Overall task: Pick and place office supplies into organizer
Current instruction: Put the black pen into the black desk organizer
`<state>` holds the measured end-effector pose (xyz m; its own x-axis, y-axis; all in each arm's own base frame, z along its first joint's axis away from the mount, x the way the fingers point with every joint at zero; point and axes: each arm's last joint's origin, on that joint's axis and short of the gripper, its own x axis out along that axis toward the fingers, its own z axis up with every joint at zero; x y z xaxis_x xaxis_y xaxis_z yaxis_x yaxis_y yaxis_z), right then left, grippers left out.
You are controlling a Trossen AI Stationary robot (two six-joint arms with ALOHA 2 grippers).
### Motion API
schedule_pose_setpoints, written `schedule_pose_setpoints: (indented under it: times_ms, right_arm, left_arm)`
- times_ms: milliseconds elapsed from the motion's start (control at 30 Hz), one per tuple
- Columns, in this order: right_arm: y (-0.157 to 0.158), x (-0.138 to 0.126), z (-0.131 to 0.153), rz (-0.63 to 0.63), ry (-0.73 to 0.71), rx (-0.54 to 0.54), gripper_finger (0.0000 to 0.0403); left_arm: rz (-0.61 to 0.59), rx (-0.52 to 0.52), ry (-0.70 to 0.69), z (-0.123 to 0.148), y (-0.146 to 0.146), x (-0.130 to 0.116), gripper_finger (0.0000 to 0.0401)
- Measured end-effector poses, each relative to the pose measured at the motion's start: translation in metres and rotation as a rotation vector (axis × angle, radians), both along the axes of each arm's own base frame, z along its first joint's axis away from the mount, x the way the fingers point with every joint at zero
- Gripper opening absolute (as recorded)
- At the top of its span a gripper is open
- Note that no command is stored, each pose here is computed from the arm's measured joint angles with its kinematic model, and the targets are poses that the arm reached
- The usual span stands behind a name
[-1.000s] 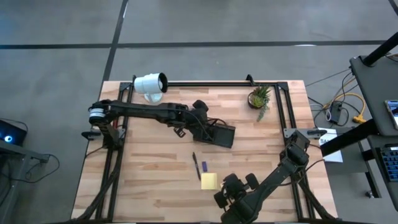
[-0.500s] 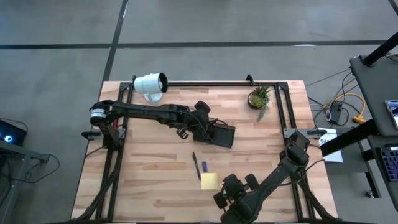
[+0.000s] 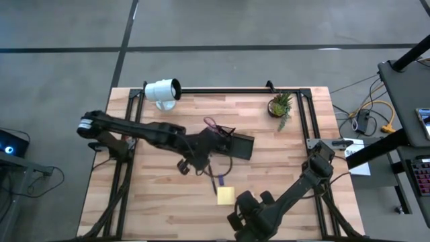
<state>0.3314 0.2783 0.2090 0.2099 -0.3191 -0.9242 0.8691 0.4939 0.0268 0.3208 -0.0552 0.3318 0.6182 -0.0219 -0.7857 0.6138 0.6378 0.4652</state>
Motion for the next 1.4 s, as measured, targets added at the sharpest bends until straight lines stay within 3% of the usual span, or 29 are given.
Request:
schedule_pose_setpoints:
  times_ms: [300, 500, 833, 1067, 1233, 1400]
  right_arm:
    - [0.009, 0.017, 0.003, 0.013, -0.152, 0.138, 0.0018]
    - [0.018, 0.029, 0.005, 0.033, -0.26, 0.227, 0.0018]
    - [0.028, 0.027, 0.0, 0.012, -0.251, 0.302, 0.0018]
    - [0.041, 0.034, -0.001, 0.237, -0.264, 0.445, 0.0018]
    - [0.039, 0.031, -0.012, 0.345, -0.221, 0.387, 0.0018]
    - [0.033, 0.026, -0.031, 0.422, -0.183, 0.292, 0.0018]
  left_arm:
    - [-0.031, -0.062, 0.036, -0.002, -0.03, -0.012, 0.0093]
    - [-0.125, -0.067, 0.103, -0.015, -0.063, -0.026, 0.0093]
    - [-0.216, -0.092, 0.158, -0.045, -0.11, -0.052, 0.0093]
    - [-0.285, -0.114, 0.141, -0.067, -0.135, -0.067, 0.0093]
    - [-0.257, -0.211, 0.046, -0.083, -0.147, -0.063, 0.0093]
    - [-0.169, -0.075, -0.051, -0.112, -0.144, -0.048, 0.0093]
